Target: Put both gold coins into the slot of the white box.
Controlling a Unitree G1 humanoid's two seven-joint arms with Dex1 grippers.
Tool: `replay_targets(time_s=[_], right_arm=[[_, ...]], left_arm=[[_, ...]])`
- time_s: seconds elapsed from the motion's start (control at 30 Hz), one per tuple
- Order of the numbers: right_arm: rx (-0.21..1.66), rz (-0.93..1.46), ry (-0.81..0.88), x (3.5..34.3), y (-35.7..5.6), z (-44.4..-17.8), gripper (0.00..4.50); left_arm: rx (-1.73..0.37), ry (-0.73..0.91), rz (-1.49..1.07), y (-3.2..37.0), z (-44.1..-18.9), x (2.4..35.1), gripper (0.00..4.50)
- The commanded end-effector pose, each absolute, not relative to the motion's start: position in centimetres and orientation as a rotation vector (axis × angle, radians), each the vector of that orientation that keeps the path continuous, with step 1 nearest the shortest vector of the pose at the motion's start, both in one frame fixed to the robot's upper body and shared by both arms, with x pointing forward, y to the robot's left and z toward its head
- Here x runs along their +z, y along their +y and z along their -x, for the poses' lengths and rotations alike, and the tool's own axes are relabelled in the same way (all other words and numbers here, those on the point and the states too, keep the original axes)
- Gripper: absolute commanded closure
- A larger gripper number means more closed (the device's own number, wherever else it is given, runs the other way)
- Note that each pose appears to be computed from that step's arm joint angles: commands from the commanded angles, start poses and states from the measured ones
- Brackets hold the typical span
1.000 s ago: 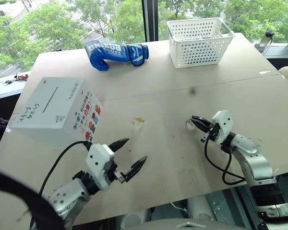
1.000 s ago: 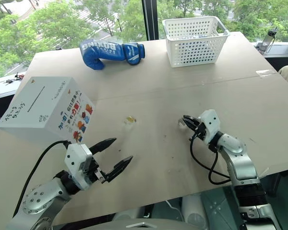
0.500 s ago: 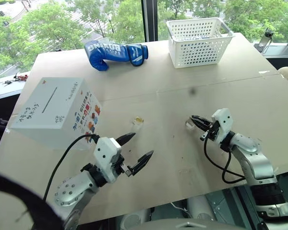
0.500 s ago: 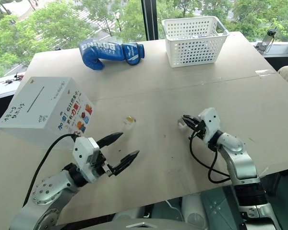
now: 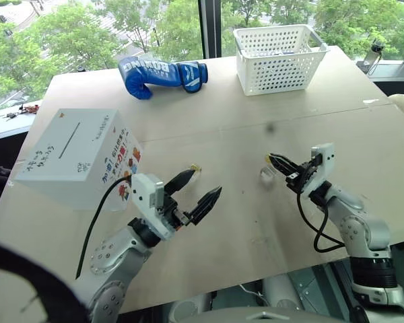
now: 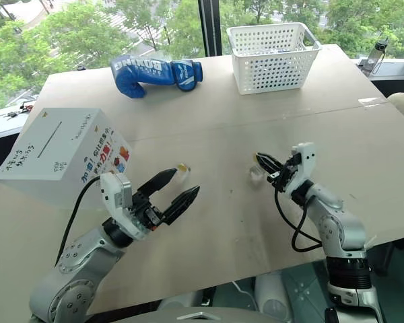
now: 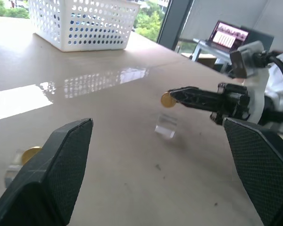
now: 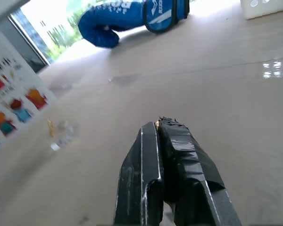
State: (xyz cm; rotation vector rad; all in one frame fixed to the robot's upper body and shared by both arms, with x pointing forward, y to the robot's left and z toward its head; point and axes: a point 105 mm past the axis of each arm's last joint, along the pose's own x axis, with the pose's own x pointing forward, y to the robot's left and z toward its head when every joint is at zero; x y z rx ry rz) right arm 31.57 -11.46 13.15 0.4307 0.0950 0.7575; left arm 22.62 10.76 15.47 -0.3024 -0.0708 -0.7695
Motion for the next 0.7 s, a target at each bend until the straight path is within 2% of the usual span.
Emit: replay_targets(time_s=[0.03, 0.17, 0.37, 0.7], right_arm=[[0.887, -0.609, 0.074, 16.6, -9.5, -30.2, 4.42], [0.965, -0.765, 0.079, 18.4, -8.1, -29.1, 4.42], [1.092, -0.848, 0.109, 19.6, -6.7, -27.3, 4.42], [1.195, -0.974, 0.105, 21.5, -5.9, -25.7, 4.42]], left_arm=[[-0.829, -0.077, 0.584, 9.2, -22.8, 16.6, 0.00], [-0.877, -0.088, 0.817, 8.5, -23.9, 17.7, 0.00], [-0.962, -0.137, 1.086, 8.0, -24.6, 20.3, 0.00], [-1.047, -0.095, 1.216, 6.6, -24.1, 20.5, 0.00]])
